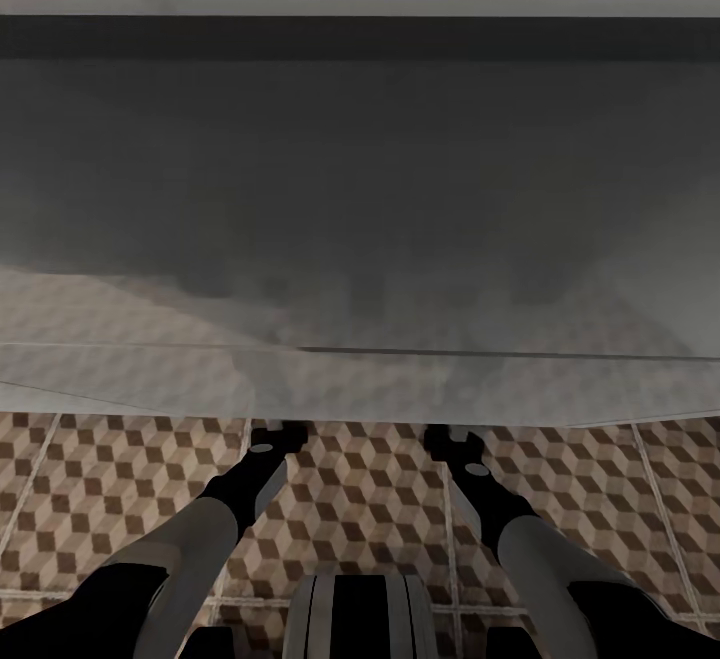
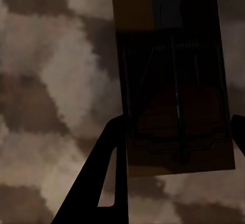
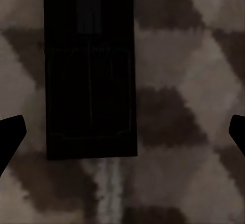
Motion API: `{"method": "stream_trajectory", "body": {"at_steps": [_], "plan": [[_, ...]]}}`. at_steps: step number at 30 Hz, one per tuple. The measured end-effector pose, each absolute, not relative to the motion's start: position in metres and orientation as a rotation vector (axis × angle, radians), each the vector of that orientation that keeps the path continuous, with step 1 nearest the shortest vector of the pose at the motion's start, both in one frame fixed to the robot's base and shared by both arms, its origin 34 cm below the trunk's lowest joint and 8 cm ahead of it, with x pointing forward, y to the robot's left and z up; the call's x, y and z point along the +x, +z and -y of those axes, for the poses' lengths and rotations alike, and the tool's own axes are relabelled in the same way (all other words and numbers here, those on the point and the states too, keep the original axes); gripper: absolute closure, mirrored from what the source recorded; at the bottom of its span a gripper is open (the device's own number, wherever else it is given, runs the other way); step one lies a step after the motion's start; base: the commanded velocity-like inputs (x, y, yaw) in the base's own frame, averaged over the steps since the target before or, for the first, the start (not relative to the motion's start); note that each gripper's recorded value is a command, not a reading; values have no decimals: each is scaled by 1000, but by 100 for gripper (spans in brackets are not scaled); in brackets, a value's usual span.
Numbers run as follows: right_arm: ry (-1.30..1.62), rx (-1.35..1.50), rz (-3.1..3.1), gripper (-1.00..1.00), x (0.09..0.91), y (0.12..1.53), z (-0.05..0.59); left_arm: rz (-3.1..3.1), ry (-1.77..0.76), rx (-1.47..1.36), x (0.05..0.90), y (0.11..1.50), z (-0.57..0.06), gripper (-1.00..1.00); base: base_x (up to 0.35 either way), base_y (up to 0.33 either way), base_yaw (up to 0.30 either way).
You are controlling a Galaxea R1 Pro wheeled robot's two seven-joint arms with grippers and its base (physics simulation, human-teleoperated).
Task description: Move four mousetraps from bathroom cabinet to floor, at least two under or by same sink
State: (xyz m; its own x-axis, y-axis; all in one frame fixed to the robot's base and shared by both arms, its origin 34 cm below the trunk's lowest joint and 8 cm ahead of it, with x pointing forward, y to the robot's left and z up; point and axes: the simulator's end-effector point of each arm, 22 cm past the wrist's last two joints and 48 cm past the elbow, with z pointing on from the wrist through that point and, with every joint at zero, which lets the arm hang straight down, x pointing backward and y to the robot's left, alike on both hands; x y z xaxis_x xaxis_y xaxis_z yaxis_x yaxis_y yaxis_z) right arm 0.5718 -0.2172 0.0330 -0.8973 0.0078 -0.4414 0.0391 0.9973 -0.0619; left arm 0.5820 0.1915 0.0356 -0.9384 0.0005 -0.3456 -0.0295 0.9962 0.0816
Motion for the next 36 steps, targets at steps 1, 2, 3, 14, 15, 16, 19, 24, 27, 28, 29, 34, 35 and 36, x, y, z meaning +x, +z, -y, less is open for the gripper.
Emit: {"method": "stream_trajectory", "body": {"at_steps": [1,2,3,14,15,16,19,24,27,28,29,34,35,36], "plan": [[-96,33,-2683,-100,572,33,218,-2787,122,-21,582,36,-192,100,0,0,0],[-96,32,-2682,-100,572,33,218,-2787,122,-22,582,35,-192,100,0,0,0],[-97,31,-2682,-100,572,33,218,-2787,123,-22,582,35,-192,100,0,0,0],[-92,23,-2678,-100,576,34,221,-2795,127,-18,581,35,-194,100,0,0,0],[-92,23,-2678,-100,576,34,221,-2799,128,-17,580,35,-195,100,0,0,0],[-92,23,-2678,-100,576,34,221,-2803,129,-15,579,34,-195,100,0,0,0],[-91,23,-2677,-100,577,34,221,-2822,132,-10,575,33,-195,100,0,0,0],[-90,23,-2677,-100,577,35,220,-2835,134,-5,574,32,-196,100,0,0,0],[-90,23,-2677,-100,577,35,220,-2832,134,-6,580,34,-196,100,0,0,0],[-90,23,-2677,-100,577,35,220,-2831,134,-5,582,34,-196,100,0,0,0],[-90,23,-2677,-100,577,35,220,-2831,134,-4,582,34,-196,100,0,0,0],[-90,23,-2677,-100,577,35,220,-2831,134,-3,584,34,-196,100,0,0,0],[-90,23,-2677,-100,577,35,220,-2831,134,-3,584,34,-196,100,0,0,0],[-90,23,-2677,-100,577,35,220,-2831,134,-3,584,34,-196,100,0,0,0]]}}
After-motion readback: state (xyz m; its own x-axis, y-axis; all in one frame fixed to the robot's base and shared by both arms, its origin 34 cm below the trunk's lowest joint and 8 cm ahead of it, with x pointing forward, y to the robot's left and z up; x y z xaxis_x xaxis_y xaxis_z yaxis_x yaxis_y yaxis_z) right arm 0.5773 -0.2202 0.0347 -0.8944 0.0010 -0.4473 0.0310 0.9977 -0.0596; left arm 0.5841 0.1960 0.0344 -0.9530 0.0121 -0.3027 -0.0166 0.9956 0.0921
